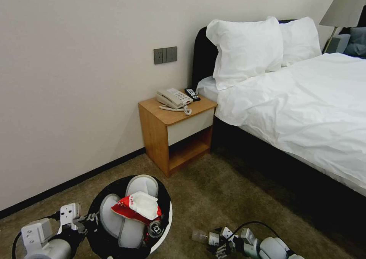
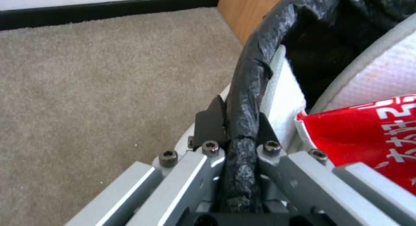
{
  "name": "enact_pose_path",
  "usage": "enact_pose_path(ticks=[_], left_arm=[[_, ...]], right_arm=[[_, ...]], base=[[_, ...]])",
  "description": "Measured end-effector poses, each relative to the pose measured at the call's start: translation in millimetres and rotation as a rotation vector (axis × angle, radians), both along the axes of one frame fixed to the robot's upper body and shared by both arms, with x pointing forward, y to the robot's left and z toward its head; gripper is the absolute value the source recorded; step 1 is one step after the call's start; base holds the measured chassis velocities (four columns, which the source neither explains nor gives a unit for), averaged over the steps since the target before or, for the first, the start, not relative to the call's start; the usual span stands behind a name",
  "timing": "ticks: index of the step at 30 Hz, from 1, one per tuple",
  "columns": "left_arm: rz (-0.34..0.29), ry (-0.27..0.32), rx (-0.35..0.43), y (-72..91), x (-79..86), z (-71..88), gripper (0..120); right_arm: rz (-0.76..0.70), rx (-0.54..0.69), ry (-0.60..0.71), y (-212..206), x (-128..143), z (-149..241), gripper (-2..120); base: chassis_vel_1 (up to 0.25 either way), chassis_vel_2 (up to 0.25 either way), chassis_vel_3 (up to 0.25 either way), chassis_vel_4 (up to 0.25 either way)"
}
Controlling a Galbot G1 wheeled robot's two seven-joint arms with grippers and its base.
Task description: Pick up the trash bin, then pick up the garbage from the floor and place it into the trash bin.
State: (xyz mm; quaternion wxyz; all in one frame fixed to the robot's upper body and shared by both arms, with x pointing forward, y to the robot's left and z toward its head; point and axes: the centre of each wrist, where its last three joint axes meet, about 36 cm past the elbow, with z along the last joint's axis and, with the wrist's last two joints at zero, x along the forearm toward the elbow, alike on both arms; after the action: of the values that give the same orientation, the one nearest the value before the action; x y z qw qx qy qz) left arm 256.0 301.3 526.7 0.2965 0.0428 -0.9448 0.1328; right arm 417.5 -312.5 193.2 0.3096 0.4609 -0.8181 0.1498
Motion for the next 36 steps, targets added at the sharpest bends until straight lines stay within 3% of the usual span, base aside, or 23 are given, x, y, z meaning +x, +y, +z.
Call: enact_pose_path(ticks=[2,4,8,10,19,30,36], left_arm=[[0.000,-0.001,0.000,0.0,0.2,0.1,2],[0.000,-0.002,-0.001,0.0,0.3,0.3,2],[-0.001,-0.002,0.000,0.0,0.5,0.5,2],[-0.003,-0.003,0.000,0.5,0.7,0.9,2],[-0.004,-0.001,0.002,0.5,0.0,1.1,2],[-0.004,-0.001,0.002,1.0,0.2,1.3,2],[-0.007,0.004,0.002,1.4,1.4,0.3,2]], right_arm=[[-0.005,-0.006,0.005,-2,0,-2,97],[-0.012,-0.012,0.009,-5,0,-4,86],[-0.018,-0.015,0.014,-8,0,-6,77],[-0.026,-0.018,0.016,-13,1,-8,62],[-0.036,-0.020,0.025,-20,3,-10,36],[-0.029,-0.008,0.015,-22,2,-9,35],[-0.075,0.069,-0.091,-21,14,19,35]], base=[[0.000,0.000,0.000,0.000],[0.000,0.000,0.000,0.000],[0.000,0.000,0.000,0.000],[0.000,0.000,0.000,0.000],[0.000,0.000,0.000,0.000],[0.000,0.000,0.000,0.000],[0.000,0.000,0.000,0.000]])
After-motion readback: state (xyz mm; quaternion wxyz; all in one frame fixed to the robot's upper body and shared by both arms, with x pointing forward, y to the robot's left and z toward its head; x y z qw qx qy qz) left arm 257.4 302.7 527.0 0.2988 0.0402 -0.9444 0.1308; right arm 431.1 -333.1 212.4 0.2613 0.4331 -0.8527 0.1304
